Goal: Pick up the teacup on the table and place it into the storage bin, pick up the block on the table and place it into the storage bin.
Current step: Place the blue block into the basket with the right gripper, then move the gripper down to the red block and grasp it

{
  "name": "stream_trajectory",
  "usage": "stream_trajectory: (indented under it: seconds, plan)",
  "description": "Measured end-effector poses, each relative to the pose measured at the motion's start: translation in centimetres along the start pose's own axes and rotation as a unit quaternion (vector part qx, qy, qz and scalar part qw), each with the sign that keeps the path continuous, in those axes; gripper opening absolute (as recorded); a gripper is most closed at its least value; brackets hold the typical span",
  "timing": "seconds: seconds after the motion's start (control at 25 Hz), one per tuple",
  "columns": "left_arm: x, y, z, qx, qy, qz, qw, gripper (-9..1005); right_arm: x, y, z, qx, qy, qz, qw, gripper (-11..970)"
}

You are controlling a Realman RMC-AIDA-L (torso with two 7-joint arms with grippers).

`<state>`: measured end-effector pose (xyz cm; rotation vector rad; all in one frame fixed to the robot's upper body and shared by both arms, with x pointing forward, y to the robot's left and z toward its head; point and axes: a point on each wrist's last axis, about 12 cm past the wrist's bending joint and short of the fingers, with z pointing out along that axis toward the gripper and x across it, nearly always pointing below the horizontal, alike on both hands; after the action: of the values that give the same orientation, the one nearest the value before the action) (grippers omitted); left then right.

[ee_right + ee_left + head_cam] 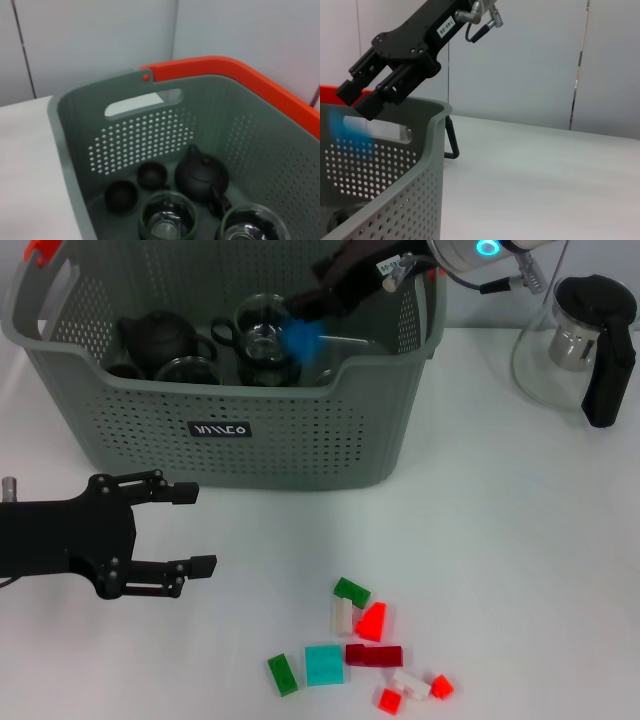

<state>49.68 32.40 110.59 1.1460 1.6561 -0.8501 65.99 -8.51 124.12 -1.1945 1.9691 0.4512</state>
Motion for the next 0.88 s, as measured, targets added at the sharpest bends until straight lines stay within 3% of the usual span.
stream_trajectory:
  seconds: [0.24,0.4,0.68,0.88]
  plan:
    - [-0.2,0.1,0.1,0.001,-0.001,0.003,1.0,845,0.1,-0.2,-0.2,0.009,-0.003,-0.008,1.0,677]
    - [-0.2,0.2,0.1,-0.002,-0.003,0.003,1.0,845,0.2,0.1,-1.8,-0.001,-0.016,-0.01,1.0,812]
    - [-0.1,0.1,0.0,-0.003,-0.003,0.001,1.0,845,2.8,2.4,-5.9,-0.091,0.037,-0.062,0.993,915]
    - [0.0,0.1,0.0,-0.006,-0.003,-0.001,1.0,845,6.0,4.2,-6.8,-0.163,0.124,-0.074,0.976,928]
